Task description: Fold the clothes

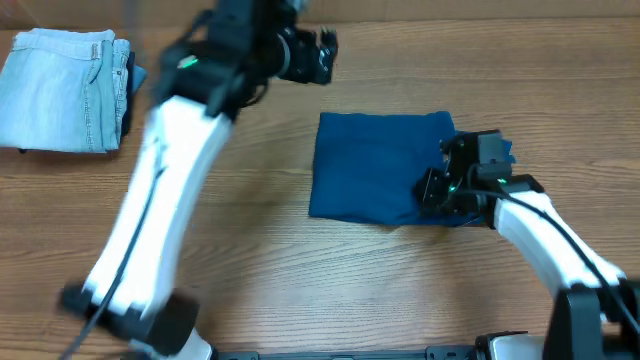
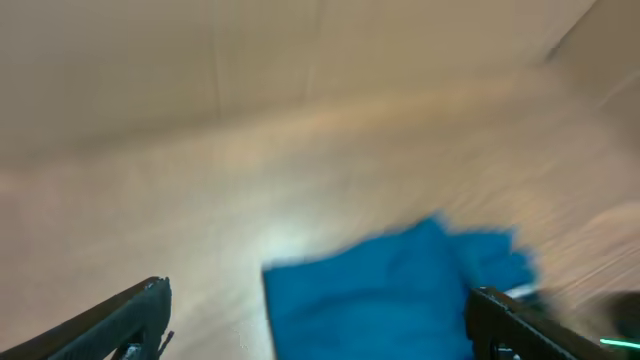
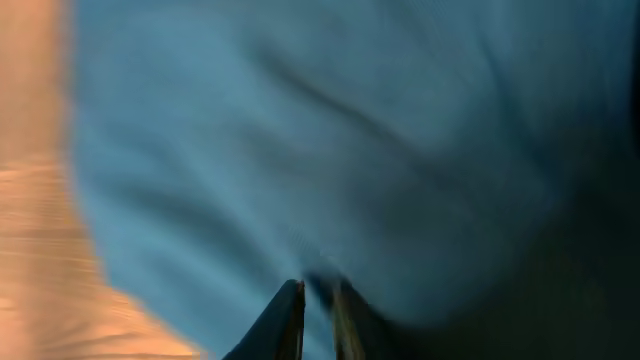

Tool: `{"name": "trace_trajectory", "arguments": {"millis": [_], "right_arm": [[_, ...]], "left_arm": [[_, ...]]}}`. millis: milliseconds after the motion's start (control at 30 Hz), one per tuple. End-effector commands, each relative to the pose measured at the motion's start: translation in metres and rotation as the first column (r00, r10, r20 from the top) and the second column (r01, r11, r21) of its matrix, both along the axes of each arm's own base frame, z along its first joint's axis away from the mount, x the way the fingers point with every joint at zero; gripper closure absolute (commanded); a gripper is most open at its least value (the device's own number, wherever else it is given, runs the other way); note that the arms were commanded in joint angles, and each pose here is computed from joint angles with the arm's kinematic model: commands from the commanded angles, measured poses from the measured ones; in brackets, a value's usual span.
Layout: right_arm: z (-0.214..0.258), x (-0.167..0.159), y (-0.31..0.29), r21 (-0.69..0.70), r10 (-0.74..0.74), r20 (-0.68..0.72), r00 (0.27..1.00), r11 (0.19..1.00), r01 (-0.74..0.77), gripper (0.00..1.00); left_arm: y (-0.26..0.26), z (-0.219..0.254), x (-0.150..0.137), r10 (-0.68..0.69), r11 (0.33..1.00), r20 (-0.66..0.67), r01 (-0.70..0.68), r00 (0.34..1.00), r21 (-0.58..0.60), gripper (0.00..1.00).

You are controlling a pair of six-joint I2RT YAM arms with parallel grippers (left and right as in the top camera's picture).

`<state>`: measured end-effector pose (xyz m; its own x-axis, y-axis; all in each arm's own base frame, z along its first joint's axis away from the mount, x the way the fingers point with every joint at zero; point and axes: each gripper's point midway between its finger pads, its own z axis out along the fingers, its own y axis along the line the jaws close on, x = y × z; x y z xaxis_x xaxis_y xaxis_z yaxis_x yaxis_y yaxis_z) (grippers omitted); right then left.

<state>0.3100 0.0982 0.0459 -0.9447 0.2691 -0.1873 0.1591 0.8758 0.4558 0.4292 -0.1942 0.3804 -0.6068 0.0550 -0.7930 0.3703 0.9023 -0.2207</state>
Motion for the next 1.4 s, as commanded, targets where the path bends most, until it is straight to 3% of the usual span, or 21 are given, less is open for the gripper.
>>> {"name": "trace_trajectory", "arguments": {"millis": [0,233,433,467,600,767,967,1133,1267,1367], "right_arm": [[-0.006,-0.002,-0.010,-0.051,-0.028,-0.032,0.999,0.998,0.026,0.82],[-0.005,-0.038,-0.042,-0.227,-0.131,-0.148,0.980,0.969,0.095,0.78],[0.042,-0.018,-0.034,-0.153,-0.109,0.030,0.994,0.982,0.112,0.69],[0.054,-0.013,-0.033,-0.143,-0.107,0.074,0.991,0.983,0.117,0.65],[0.100,-0.004,-0.028,-0.096,-0.076,0.243,0.967,0.990,0.102,0.32],[0.121,-0.008,-0.025,-0.069,-0.073,0.308,0.948,0.993,0.098,0.13],[0.130,-0.009,-0.025,-0.058,-0.077,0.334,0.940,0.993,0.102,0.08],[0.129,-0.010,-0.025,-0.059,-0.077,0.329,0.941,0.993,0.102,0.07],[0.130,-0.008,-0.026,-0.058,-0.082,0.338,0.938,0.992,0.108,0.07],[0.130,-0.008,-0.026,-0.054,-0.089,0.333,0.939,0.992,0.114,0.07]], "left_arm": [[0.013,0.058,-0.043,-0.021,0.999,0.117,0.024,0.993,-0.026,0.02],[0.018,0.043,-0.057,-0.032,0.999,0.048,0.031,0.998,0.012,0.03],[0.013,0.001,-0.040,-0.026,0.998,-0.057,0.030,0.998,0.055,0.03],[0.015,-0.010,-0.036,-0.006,0.997,-0.084,0.013,0.996,0.079,0.02],[0.032,-0.066,-0.015,0.143,0.982,-0.239,-0.107,0.960,0.156,0.00],[0.012,-0.138,0.004,0.088,0.995,-0.463,-0.057,0.882,0.081,0.00],[0.001,-0.208,0.020,0.041,0.997,-0.642,-0.068,0.765,-0.018,0.05],[0.001,-0.222,0.028,0.019,0.999,-0.633,-0.032,0.774,-0.009,0.00],[-0.020,-0.226,0.012,-0.080,0.997,-0.657,0.069,0.750,-0.044,0.02],[-0.029,-0.231,0.008,-0.071,0.993,-0.635,0.113,0.769,0.027,0.01]]}}
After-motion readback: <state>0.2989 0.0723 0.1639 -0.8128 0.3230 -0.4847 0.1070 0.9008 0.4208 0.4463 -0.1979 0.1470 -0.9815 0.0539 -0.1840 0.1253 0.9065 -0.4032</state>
